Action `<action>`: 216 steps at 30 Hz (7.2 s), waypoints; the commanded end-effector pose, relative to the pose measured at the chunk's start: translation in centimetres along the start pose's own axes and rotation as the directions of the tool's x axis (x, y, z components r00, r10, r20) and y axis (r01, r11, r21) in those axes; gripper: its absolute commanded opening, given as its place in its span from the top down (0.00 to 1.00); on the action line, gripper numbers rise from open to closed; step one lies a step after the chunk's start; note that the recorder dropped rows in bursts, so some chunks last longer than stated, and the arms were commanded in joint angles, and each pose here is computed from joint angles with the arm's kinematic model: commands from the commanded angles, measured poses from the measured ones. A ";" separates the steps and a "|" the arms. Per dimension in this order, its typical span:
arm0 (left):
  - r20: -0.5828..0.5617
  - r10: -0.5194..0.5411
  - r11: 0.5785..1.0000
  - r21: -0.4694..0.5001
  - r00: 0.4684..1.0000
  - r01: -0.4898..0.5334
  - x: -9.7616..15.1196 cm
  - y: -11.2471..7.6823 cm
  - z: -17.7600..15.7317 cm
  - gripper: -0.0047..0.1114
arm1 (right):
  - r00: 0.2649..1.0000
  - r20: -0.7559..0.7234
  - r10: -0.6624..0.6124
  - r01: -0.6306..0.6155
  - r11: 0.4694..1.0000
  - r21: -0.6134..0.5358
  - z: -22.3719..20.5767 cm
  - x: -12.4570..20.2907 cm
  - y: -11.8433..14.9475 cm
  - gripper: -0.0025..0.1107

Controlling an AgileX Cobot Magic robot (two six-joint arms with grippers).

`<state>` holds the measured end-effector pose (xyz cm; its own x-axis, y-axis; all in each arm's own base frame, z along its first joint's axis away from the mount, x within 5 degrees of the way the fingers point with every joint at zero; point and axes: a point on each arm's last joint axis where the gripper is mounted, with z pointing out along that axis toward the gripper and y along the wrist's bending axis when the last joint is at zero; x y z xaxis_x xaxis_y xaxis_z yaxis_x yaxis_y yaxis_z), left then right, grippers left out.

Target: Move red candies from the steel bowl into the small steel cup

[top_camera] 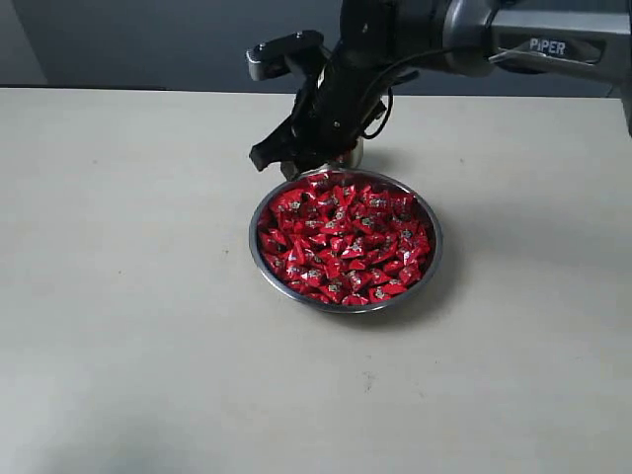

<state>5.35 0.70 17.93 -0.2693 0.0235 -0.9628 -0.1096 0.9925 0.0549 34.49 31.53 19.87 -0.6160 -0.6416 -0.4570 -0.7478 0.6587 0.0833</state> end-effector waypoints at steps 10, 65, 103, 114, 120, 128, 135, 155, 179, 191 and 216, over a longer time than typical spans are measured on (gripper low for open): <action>0.019 0.002 1.000 0.006 1.000 -0.002 -0.3 0.0 -0.1 0.96 | 1.000 -0.014 0.017 -0.017 1.000 0.003 4.9 1.1 -0.8 0.50; 0.019 0.002 1.000 0.006 1.000 -0.002 -0.3 0.0 -0.1 0.96 | 0.912 0.366 0.185 -0.250 0.958 0.139 -0.2 -1.6 -8.8 0.99; 0.019 0.002 1.000 0.006 1.000 -0.002 -0.3 0.0 -0.1 0.96 | 0.992 0.085 0.093 -0.099 0.993 0.070 3.7 0.8 -3.4 0.57; 0.019 0.002 1.000 0.006 1.000 -0.002 -0.3 0.0 -0.1 0.96 | 0.993 0.076 0.093 -0.099 0.991 0.085 6.6 1.7 -3.9 0.76; 0.019 0.002 1.000 0.006 1.000 -0.002 -0.3 0.0 -0.1 0.96 | 0.993 0.065 0.097 -0.104 0.989 0.104 6.6 1.8 -4.1 0.98; 0.019 0.002 1.000 0.006 1.000 -0.002 -0.3 0.0 -0.1 0.96 | 0.994 0.062 0.088 -0.094 0.990 0.104 4.1 1.1 -3.7 0.98; 0.019 0.002 1.000 0.006 1.000 -0.002 -0.3 0.0 -0.1 0.96 | 0.988 0.132 0.074 -0.089 0.991 0.105 -0.2 -0.3 -3.2 0.98; 0.019 0.002 1.000 0.006 1.000 -0.002 -0.3 0.0 -0.1 0.96 | 0.916 0.367 0.163 -0.234 0.959 0.158 2.0 -1.0 -8.3 0.98; 0.019 0.002 1.000 0.006 1.000 -0.002 -0.3 0.0 -0.1 0.96 | 0.966 0.168 0.197 -0.220 0.967 0.130 -0.6 0.5 -8.4 0.62; 0.019 0.002 1.000 0.006 1.000 -0.002 -0.3 0.0 -0.1 0.96 | 0.995 -0.082 0.058 -0.051 0.995 0.085 -1.0 2.9 -5.2 0.62; 0.019 0.002 1.000 0.006 1.000 -0.002 -0.3 0.0 -0.1 0.96 | 0.981 -0.176 0.079 -0.065 0.994 0.087 3.1 7.4 -5.3 0.95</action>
<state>5.35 0.70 17.93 -0.2693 0.0235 -0.9628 -0.1096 0.9925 0.0549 34.79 24.78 13.80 -0.7039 -0.6400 -0.3081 -0.6800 0.7325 0.0318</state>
